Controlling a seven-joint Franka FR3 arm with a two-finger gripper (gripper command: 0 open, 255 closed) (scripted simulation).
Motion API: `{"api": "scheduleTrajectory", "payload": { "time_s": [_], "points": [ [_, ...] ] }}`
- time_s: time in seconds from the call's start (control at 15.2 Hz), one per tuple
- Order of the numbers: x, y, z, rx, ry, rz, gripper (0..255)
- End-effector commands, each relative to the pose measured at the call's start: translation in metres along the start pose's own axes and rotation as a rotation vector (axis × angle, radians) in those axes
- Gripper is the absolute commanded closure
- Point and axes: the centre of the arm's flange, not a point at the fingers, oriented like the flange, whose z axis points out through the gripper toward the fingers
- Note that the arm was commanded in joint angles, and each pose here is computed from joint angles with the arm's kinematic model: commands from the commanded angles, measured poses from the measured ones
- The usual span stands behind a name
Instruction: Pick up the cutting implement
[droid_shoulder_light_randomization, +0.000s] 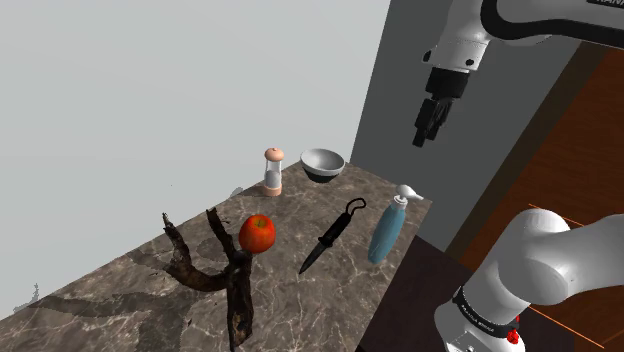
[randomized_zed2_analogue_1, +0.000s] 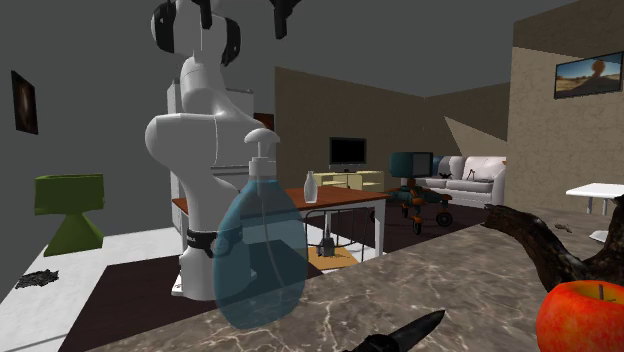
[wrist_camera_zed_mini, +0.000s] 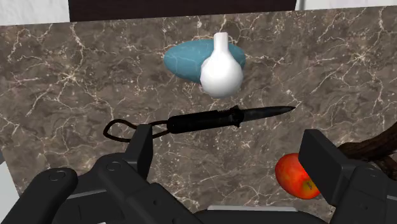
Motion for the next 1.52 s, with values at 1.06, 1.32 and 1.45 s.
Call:
{"api": "scheduleTrajectory", "payload": {
  "time_s": [1.06, 1.32, 1.45],
  "points": [
    [0.065, -0.038, 0.191, 0.005, 0.12, 0.814, 0],
    [0.088, -0.038, 0.238, 0.006, 0.15, 1.017, 0],
    [0.1, -0.036, 0.261, 0.007, 0.165, 1.119, 0]
  ]
}}
